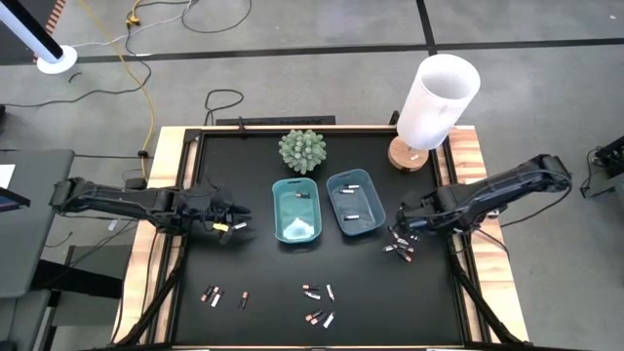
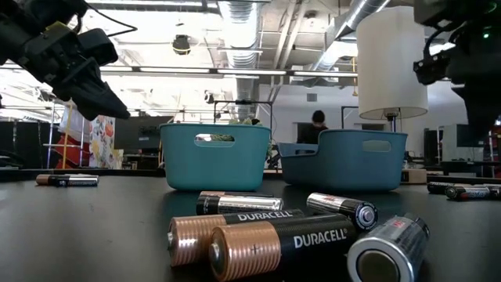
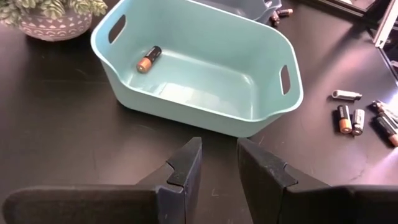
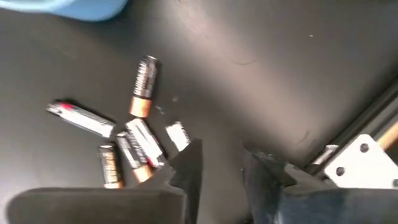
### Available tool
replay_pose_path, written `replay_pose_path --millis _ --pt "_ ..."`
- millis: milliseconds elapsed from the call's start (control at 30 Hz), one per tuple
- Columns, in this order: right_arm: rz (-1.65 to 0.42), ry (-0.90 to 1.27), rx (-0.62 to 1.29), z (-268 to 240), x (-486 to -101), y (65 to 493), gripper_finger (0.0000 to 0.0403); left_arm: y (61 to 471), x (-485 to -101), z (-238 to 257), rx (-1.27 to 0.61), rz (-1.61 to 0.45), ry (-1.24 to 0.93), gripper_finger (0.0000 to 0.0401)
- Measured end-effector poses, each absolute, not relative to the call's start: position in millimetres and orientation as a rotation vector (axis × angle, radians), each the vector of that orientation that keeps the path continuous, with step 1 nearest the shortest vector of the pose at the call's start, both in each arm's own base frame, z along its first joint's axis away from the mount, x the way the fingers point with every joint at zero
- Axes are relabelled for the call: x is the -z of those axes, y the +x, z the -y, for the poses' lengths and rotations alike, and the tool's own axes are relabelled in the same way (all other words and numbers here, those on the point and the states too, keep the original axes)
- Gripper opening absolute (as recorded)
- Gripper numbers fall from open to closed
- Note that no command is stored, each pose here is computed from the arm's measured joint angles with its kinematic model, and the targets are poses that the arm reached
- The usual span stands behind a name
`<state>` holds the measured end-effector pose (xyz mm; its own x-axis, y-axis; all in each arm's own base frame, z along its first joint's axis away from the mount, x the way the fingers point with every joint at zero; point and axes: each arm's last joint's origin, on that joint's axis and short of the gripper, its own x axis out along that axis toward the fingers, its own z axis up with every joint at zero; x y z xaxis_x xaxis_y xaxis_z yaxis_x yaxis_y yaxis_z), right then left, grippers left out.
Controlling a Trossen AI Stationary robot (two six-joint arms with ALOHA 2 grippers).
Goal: Sort batteries
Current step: Put the white battery into the blue bin
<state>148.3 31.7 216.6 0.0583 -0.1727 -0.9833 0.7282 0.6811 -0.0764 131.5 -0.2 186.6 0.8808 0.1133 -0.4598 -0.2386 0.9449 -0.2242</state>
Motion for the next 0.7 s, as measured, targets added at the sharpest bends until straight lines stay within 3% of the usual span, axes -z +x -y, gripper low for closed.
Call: replay_pose_path --millis 233,467,700 --pt "-1.499 0.373 0.709 -34 -194 155 0.0172 132 -189 3 -0.170 -0.436 -0.314 0.0097" --pt "-1.567 0.439 0.564 -38 -158 150 0.0152 133 -191 9 -0.117 -0.417 -0.298 0.0097" --pt "-1.541 0.448 0.530 -39 -157 143 0.0142 133 -191 12 -0.099 -0.418 -0.294 0.0097"
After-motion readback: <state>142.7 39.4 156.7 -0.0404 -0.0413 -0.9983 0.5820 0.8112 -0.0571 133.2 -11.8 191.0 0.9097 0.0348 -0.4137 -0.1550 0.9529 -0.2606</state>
